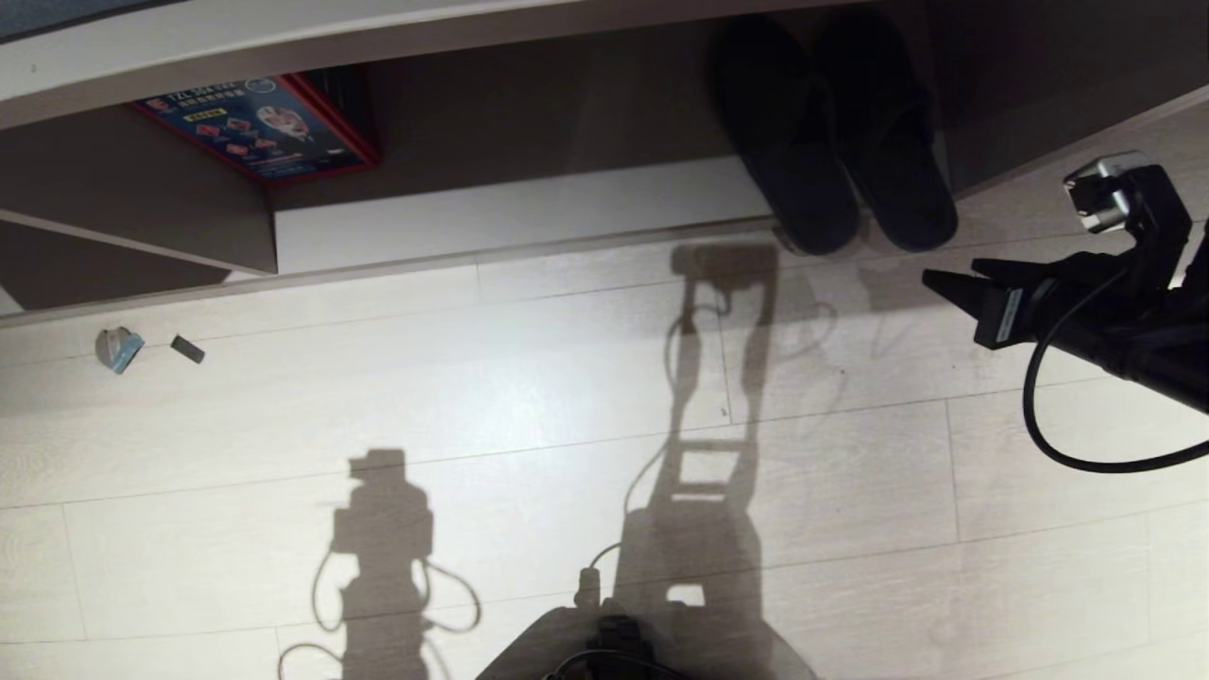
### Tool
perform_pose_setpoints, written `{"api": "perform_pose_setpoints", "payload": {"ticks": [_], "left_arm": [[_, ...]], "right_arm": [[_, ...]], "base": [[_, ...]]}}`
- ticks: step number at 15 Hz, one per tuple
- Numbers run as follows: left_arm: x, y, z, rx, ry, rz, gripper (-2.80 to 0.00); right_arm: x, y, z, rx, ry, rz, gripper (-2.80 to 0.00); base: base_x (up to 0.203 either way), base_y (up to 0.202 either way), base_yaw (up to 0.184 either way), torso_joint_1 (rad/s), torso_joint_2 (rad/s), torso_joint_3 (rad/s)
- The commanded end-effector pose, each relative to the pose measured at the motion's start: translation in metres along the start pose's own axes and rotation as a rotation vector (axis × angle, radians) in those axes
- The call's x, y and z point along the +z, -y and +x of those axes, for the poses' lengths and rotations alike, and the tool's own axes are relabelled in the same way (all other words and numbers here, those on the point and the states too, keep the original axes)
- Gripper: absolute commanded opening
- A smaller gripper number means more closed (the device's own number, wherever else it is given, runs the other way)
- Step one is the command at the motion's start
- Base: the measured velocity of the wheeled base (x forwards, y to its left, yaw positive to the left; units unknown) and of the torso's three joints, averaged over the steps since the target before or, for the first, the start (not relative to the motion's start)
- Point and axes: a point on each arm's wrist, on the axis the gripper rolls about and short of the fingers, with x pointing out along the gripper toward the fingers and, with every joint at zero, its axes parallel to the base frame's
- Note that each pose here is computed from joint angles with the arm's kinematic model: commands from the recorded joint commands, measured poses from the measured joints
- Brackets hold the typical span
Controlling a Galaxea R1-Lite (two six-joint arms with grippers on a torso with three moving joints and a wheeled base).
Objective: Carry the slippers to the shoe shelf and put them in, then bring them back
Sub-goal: Pick up the slippers in the shoe cabinet
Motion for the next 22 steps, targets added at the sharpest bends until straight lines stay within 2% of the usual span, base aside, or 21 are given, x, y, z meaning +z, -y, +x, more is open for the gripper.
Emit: {"api": "perform_pose_setpoints", "payload": {"ticks": [1, 3, 5, 9, 15, 22], "left_arm": [[0.0, 0.0, 0.0, 0.0, 0.001, -0.001, -2.8], [0.0, 0.0, 0.0, 0.002, 0.001, -0.001, -2.8], [0.0, 0.0, 0.0, 0.0, 0.001, -0.001, -2.8], [0.0, 0.0, 0.0, 0.0, 0.0, 0.0, -2.8], [0.0, 0.0, 0.0, 0.0, 0.001, 0.0, -2.8], [0.0, 0.0, 0.0, 0.0, 0.001, -0.001, -2.8]], "right_arm": [[-0.009, 0.002, 0.024, 0.007, -0.014, 0.001, 0.0], [-0.011, 0.005, 0.052, 0.003, 0.05, -0.012, 0.0], [-0.004, 0.01, 0.082, -0.013, 0.181, -0.034, 0.0], [0.004, 0.013, 0.119, -0.016, 0.293, -0.044, 0.0], [0.02, -0.005, 0.152, 0.032, 0.409, -0.041, 0.0], [0.029, -0.002, 0.184, 0.014, 0.509, -0.053, 0.0]], "base": [[0.0, 0.0, 0.0, 0.0, 0.0, 0.0], [0.0, 0.0, 0.0, 0.0, 0.0, 0.0], [0.0, 0.0, 0.0, 0.0, 0.0, 0.0], [0.0, 0.0, 0.0, 0.0, 0.0, 0.0], [0.0, 0.0, 0.0, 0.0, 0.0, 0.0], [0.0, 0.0, 0.0, 0.0, 0.0, 0.0]]}}
